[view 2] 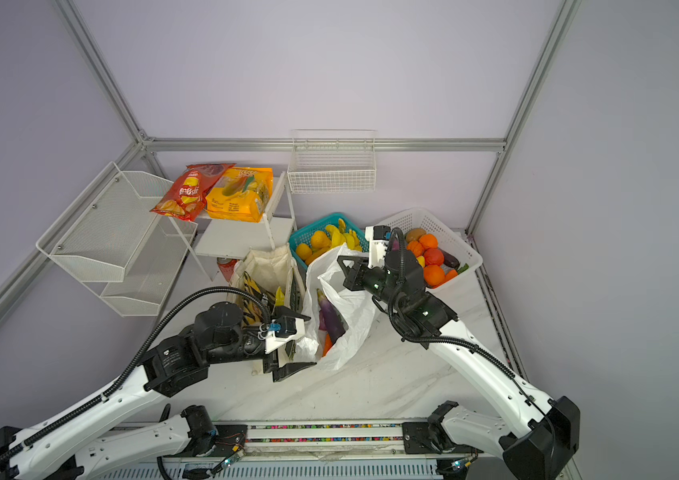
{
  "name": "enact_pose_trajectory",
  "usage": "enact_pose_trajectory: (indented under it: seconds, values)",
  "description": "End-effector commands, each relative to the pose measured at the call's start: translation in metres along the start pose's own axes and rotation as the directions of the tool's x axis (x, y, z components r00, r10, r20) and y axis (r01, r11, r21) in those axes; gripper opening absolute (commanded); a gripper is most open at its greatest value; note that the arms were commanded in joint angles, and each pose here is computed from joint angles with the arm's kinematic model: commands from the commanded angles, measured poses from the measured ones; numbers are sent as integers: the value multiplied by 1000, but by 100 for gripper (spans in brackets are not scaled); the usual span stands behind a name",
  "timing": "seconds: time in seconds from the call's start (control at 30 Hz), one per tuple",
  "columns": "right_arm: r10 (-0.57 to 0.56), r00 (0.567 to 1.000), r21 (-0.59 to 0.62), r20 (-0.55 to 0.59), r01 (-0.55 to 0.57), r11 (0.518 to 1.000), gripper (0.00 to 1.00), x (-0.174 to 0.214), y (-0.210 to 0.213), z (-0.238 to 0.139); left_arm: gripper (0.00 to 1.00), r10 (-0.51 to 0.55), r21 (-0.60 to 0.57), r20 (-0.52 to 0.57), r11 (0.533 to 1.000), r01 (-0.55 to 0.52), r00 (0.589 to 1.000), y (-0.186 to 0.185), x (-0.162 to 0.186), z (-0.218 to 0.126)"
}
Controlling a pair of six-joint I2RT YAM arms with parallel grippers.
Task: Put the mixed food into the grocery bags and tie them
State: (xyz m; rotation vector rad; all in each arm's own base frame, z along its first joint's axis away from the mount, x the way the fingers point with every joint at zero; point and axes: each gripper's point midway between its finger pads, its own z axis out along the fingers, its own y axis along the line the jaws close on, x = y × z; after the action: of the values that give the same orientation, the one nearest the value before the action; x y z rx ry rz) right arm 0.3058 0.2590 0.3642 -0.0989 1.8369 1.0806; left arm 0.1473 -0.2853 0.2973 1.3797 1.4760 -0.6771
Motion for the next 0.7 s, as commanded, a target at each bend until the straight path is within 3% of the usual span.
enact_pose_trajectory:
  seconds: [0.0, 0.1, 0.27, 0.33, 0.4, 0.5, 0.67]
  values:
    - [-3, 1000, -8, 6, 3, 1000, 0, -3, 2, -4, 92, 129, -81, 111, 989, -121, 985, 13, -52, -13]
    - [-6, 1000, -2, 8, 7, 1000, 0, -4, 1, -5, 78, 135, -96, 130, 988, -123, 982, 15, -57, -6]
    - [-34, 999, 30, 25, 33, 999, 0, -13, -1, -16, 36, 114, -164, 199, 983, -81, 973, 25, -71, -15]
    - [-66, 998, 50, 21, 64, 997, 0, -17, 1, -23, 16, 77, -201, 255, 979, -26, 964, 31, -83, -26]
    - [-109, 994, 69, 13, 107, 992, 0, -23, 5, -33, 4, 9, -268, 319, 960, 81, 948, 47, -98, -43]
    - [-170, 985, 111, -3, 169, 979, 0, -34, 10, -52, 0, -44, -343, 407, 918, 198, 912, 68, -123, -74]
    - [-205, 977, 197, 54, 191, 962, 0, -56, 14, -91, 0, -147, -336, 523, 870, 361, 840, 90, -148, -105]
